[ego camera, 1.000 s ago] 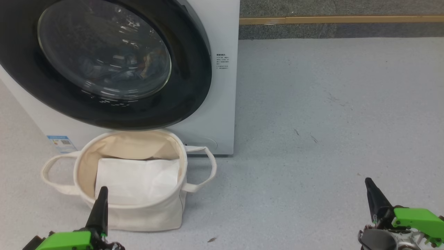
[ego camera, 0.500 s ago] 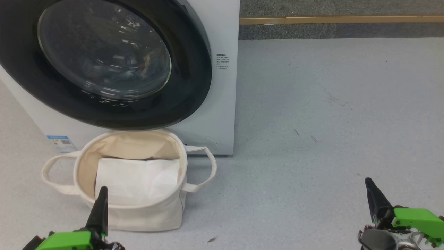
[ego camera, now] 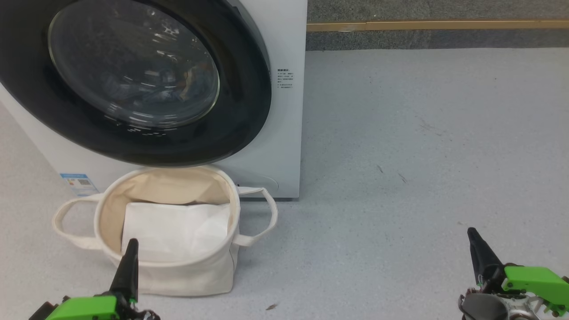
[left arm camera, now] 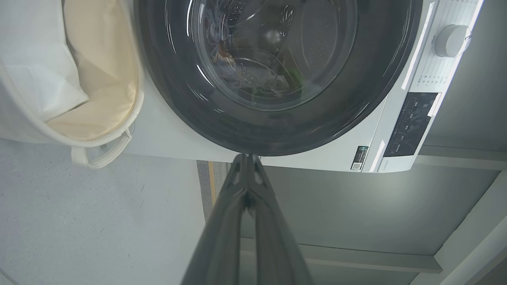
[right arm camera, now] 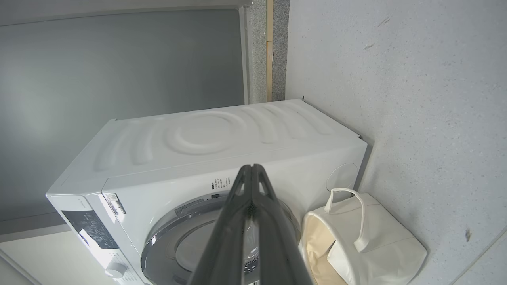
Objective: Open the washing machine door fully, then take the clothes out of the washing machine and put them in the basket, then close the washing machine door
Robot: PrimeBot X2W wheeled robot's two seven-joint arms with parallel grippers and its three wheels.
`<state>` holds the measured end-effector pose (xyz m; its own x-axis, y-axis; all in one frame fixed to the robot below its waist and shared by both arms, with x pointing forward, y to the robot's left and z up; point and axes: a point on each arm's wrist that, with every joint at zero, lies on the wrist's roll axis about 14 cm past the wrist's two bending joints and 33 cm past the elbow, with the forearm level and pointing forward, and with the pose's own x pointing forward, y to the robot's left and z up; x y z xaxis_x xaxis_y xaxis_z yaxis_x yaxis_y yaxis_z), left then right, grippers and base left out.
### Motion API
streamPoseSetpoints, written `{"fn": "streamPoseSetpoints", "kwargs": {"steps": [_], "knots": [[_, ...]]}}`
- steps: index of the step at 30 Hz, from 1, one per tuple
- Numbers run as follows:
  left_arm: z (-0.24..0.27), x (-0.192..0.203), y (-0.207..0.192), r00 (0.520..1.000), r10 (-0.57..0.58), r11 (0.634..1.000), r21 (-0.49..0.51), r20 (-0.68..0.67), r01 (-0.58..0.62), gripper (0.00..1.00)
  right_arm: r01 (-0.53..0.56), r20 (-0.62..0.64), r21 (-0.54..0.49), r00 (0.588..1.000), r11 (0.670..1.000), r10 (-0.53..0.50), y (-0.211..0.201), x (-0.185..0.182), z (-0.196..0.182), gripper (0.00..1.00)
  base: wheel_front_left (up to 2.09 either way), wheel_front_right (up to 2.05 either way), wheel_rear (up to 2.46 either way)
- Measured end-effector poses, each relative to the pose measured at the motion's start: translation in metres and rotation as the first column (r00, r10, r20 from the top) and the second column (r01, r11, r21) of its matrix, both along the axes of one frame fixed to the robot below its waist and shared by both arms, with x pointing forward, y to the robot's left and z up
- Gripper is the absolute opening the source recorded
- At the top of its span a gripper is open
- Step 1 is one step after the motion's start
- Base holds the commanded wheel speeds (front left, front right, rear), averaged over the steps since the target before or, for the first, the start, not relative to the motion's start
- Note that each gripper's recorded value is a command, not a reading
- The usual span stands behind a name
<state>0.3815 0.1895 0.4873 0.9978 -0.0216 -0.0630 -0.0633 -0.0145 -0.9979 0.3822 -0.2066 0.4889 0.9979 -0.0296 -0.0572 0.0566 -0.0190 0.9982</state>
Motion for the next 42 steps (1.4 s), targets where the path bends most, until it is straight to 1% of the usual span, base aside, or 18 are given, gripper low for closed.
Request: {"fn": "streamPoseSetpoints", "kwargs": {"steps": [42], "knots": [[0.0, 0.0, 0.0, 1.0, 0.0, 1.0, -0.001, 0.0, 0.0, 0.0, -0.001, -0.001, -0.004, 1.0, 1.0, 0.001, 0.0001, 0.0, -0.0001, 0.0, 0.0, 0.0, 0.0]]}}
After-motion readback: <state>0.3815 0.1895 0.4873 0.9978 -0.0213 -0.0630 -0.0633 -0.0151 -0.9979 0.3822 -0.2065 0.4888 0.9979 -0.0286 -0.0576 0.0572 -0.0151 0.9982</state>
